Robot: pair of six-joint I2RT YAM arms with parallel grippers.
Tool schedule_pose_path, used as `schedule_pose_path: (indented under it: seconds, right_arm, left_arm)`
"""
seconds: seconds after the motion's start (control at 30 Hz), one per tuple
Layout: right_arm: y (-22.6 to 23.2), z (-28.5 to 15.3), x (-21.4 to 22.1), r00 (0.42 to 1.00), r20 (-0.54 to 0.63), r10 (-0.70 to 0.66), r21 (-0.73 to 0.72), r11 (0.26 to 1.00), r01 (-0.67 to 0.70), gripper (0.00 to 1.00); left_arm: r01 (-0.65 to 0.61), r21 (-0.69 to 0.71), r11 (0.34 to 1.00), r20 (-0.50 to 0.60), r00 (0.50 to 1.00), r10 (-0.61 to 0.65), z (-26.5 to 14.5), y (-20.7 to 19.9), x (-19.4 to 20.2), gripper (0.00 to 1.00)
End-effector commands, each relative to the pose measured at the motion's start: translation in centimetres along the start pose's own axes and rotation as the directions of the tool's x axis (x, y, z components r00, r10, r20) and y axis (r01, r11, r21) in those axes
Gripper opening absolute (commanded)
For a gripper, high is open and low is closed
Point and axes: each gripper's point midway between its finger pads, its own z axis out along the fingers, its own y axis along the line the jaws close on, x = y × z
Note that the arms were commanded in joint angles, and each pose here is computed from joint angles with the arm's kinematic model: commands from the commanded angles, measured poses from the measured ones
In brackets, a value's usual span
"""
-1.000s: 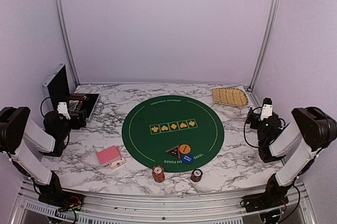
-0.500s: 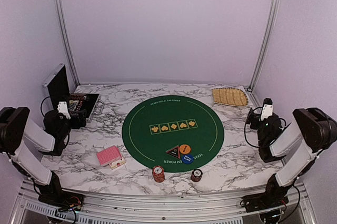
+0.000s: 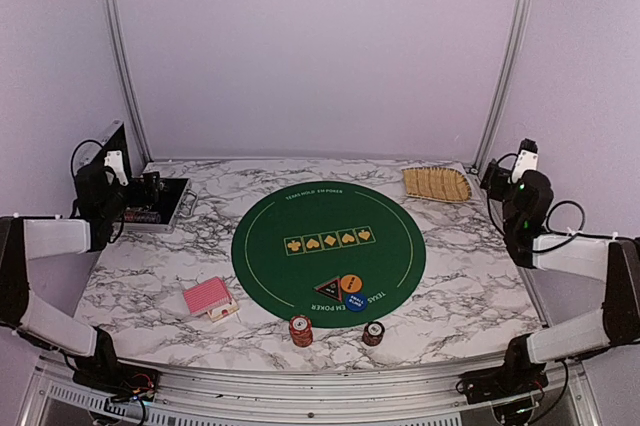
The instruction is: Distribute texas hold em gaming equipment
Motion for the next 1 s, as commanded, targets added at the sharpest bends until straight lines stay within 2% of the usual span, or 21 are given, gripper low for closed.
schedule_pose_path:
  seconds: [0.0, 0.07, 0.13, 0.17, 0.23, 0.3, 0.47, 0.6, 0.83, 0.97]
  right_arm:
    - [0.4, 0.4, 2.4, 0.969, -0.245, 0.004, 0.007, 1.0, -0.002, 0.99]
    - [0.6, 0.6, 1.5, 0.961, -0.256, 0.104, 0.03, 0.995, -0.1, 0.99]
    - [0.4, 0.6, 0.9, 0.934, -0.279, 0.224, 0.08, 0.974, -0.21, 0.99]
    - [1.4, 0.7, 0.5, 0.926, -0.299, 0.231, 0.036, 0.972, -0.231, 0.99]
    - [4.8, 0.4, -0.1, 0.919, -0.355, 0.171, -0.156, 0.959, -0.239, 0.99]
    - [9.0, -0.9, -0.2, 0.904, -0.408, 0.126, -0.323, 0.906, -0.272, 0.99]
    - [17.6, -5.1, 1.3, 0.868, -0.479, -0.13, -0.473, 0.871, -0.131, 0.99]
    - [22.7, -9.5, 2.3, 0.842, -0.481, -0.243, -0.582, 0.807, -0.099, 0.99]
    - [28.4, -16.9, 4.9, 0.77, -0.466, -0.435, -0.722, 0.69, -0.047, 0.99]
    - [30.8, -20.3, 5.6, 0.741, -0.461, -0.488, -0.793, 0.601, -0.098, 0.94]
  left_arm:
    - [-0.009, 0.0, 1.0, -0.18, 0.984, 0.008, -0.5, 0.2, 0.8, 0.99]
    - [-0.035, -0.009, 0.999, -0.205, 0.978, 0.032, -1.1, 0.5, 0.1, 0.99]
    - [-0.037, 0.016, 0.999, -0.277, 0.96, 0.04, -1.8, 0.3, 0.2, 0.99]
    - [-0.03, 0.032, 0.999, -0.307, 0.951, 0.039, -2.1, 0.1, 0.2, 0.99]
    - [-0.022, 0.067, 0.998, -0.365, 0.93, 0.045, -2.7, -0.5, 0.1, 0.99]
    - [-0.021, 0.101, 0.995, -0.405, 0.912, 0.061, -3.3, -1.0, -0.2, 0.99]
    - [-0.034, 0.151, 0.988, -0.442, 0.892, 0.098, -4.8, -1.8, -0.7, 0.99]
    - [-0.056, 0.192, 0.98, -0.454, 0.88, 0.139, -5.9, -2.4, -0.8, 0.99]
    - [-0.029, 0.274, 0.961, -0.51, 0.843, 0.171, -7.4, -3.7, -0.2, 0.99]
    - [-0.023, 0.322, 0.946, -0.514, 0.836, 0.195, -8.2, -4.5, -0.1, 0.99]
